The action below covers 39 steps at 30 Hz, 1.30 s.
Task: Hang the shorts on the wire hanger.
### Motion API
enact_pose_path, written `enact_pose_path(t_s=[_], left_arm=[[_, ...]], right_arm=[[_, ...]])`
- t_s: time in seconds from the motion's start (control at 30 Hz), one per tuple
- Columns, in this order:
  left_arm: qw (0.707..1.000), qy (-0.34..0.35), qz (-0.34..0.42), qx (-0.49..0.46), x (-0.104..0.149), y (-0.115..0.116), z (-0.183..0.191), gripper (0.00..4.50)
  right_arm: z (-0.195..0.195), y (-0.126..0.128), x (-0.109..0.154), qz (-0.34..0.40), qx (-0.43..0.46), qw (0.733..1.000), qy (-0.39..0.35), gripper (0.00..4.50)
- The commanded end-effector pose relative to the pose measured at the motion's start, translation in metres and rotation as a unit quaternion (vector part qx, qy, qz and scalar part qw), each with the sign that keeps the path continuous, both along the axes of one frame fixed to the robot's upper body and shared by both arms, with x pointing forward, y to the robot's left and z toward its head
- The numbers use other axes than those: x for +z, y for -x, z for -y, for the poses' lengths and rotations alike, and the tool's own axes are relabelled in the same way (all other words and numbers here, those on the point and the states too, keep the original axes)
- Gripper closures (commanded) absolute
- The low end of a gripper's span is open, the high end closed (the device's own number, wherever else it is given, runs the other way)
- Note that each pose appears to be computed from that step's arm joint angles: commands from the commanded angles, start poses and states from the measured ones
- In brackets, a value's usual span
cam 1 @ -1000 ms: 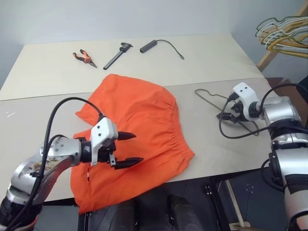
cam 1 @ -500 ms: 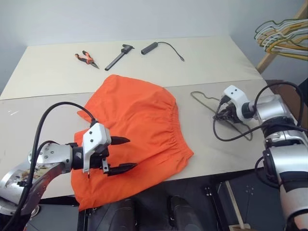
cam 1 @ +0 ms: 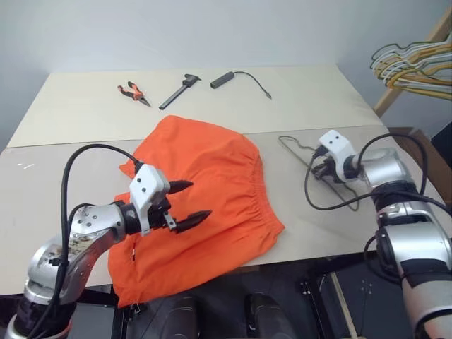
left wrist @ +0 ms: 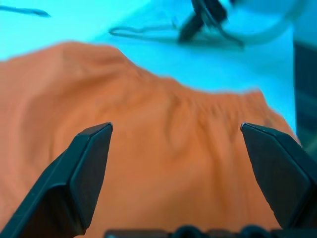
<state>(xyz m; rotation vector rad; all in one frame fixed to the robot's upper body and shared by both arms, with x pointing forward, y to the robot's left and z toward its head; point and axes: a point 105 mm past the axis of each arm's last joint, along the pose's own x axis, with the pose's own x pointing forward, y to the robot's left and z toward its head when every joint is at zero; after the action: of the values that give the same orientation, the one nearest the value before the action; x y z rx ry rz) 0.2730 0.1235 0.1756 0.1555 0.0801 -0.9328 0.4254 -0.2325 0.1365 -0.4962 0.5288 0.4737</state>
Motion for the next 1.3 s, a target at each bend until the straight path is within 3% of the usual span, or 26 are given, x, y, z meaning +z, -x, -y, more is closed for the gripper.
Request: enact_pose_path(t_s=[0.03, 0.17, 0.37, 0.53, 0.63, 1.0, 1.3], left_arm=[[0.996, 0.074, -0.015, 0.043, 0.015, -0.014, 0.0, 0.0], [0.965, 0.228, -0.05, 0.116, 0.04, -0.045, -0.006, 0.0], [0.936, 0.336, -0.036, 0.095, 0.084, -0.055, 0.006, 0.0], [0.926, 0.365, -0.022, 0.094, 0.101, -0.06, 0.01, 0.0], [0.93, 0.364, -0.002, 0.058, 0.111, -0.051, 0.017, 0.0], [0.915, 0.397, -0.017, 0.07, 0.112, -0.063, 0.018, 0.0], [0.925, 0.371, -0.007, 0.087, 0.101, -0.069, 0.024, 2.88]], right_arm=[[-0.027, 0.007, 0.054, 0.119, 0.016, 0.993, -0.007, 4.49], [-0.084, 0.025, 0.088, 0.225, 0.005, 0.973, -0.053, 4.49], [-0.15, 0.066, 0.106, 0.311, 0.063, 0.941, -0.115, 4.49], [-0.173, 0.083, 0.101, 0.35, 0.094, 0.925, -0.114, 4.49], [-0.184, 0.089, 0.095, 0.353, 0.104, 0.922, -0.121, 4.49], [-0.196, 0.102, 0.102, 0.413, 0.136, 0.89, -0.135, 4.49], [-0.196, 0.104, 0.098, 0.413, 0.139, 0.89, -0.133, 4.5]])
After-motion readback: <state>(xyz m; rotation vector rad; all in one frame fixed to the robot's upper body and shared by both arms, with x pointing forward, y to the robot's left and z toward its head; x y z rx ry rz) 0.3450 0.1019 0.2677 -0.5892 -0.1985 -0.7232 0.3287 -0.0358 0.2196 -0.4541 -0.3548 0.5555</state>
